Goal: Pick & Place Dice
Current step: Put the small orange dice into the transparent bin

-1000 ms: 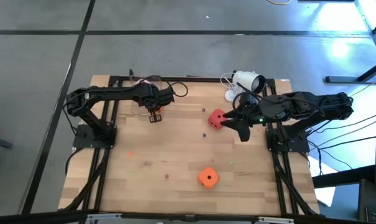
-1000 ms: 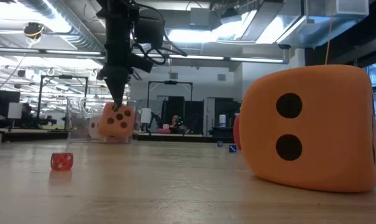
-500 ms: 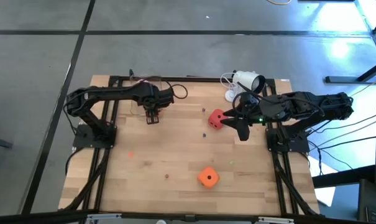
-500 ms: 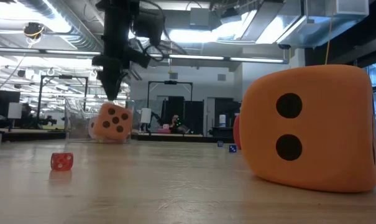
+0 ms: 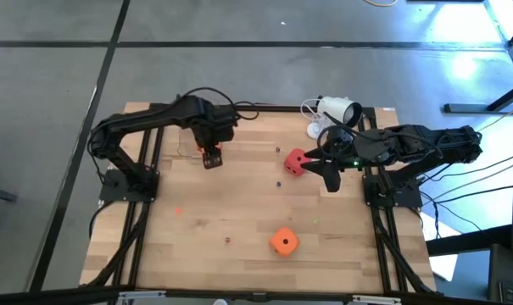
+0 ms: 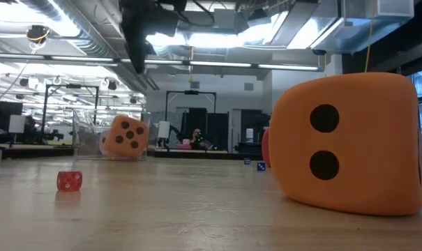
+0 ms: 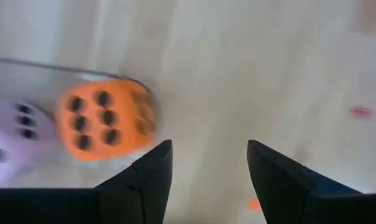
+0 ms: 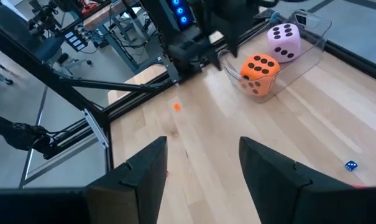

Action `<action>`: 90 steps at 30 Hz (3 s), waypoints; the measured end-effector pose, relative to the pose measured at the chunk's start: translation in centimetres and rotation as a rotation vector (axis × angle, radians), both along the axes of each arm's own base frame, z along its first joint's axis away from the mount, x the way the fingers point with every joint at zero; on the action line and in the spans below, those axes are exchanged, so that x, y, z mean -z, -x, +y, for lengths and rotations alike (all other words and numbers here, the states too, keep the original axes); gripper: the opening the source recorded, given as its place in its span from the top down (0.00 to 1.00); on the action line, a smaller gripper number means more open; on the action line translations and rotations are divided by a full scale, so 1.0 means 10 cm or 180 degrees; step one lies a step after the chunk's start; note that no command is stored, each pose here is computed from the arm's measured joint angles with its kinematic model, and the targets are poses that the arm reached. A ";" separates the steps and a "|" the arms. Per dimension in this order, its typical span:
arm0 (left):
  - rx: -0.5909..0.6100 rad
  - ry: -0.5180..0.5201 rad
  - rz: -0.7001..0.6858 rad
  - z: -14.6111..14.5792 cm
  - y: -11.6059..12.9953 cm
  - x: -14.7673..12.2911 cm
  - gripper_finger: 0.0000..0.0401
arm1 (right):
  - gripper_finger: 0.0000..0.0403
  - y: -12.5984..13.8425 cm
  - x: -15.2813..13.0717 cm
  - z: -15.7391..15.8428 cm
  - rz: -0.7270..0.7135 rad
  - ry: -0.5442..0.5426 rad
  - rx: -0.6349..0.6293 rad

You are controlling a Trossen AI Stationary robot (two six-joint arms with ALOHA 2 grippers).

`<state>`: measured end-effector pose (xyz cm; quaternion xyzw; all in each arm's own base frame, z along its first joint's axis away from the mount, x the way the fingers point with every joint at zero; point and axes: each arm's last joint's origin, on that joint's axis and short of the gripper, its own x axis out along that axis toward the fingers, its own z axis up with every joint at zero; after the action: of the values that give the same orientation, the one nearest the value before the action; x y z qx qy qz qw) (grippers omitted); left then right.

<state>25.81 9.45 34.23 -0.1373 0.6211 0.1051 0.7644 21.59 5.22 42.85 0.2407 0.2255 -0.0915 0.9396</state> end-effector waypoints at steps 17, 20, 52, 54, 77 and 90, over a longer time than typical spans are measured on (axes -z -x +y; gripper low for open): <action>0.0473 0.0281 0.0382 -0.85 0.01 -0.06 0.55 | 0.50 0.01 0.01 0.02 0.0031 0.0086 -0.0101; 0.0305 0.0301 0.0324 -0.99 0.13 -0.12 0.55 | 0.50 0.02 0.01 0.05 0.0034 0.0088 -0.0142; -0.1533 0.0402 0.0449 -1.67 0.88 1.12 0.55 | 0.50 0.04 0.01 0.13 0.0016 0.0059 -0.0171; -0.1623 0.0415 0.0514 -1.67 0.89 1.20 0.55 | 0.50 0.04 0.01 0.13 0.0014 0.0058 -0.0171; -0.2011 0.0521 0.0712 -1.69 0.88 1.67 0.55 | 0.50 0.04 0.00 0.13 -0.0020 0.0121 -0.0115; -0.1815 0.0394 0.0862 -1.71 0.84 1.83 0.55 | 0.50 0.04 0.00 0.13 -0.0012 0.0063 -0.0150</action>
<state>17.39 -7.65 15.96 -0.3368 0.6589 0.2944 0.6048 21.22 6.55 42.86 0.2262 0.2284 -0.0710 0.9443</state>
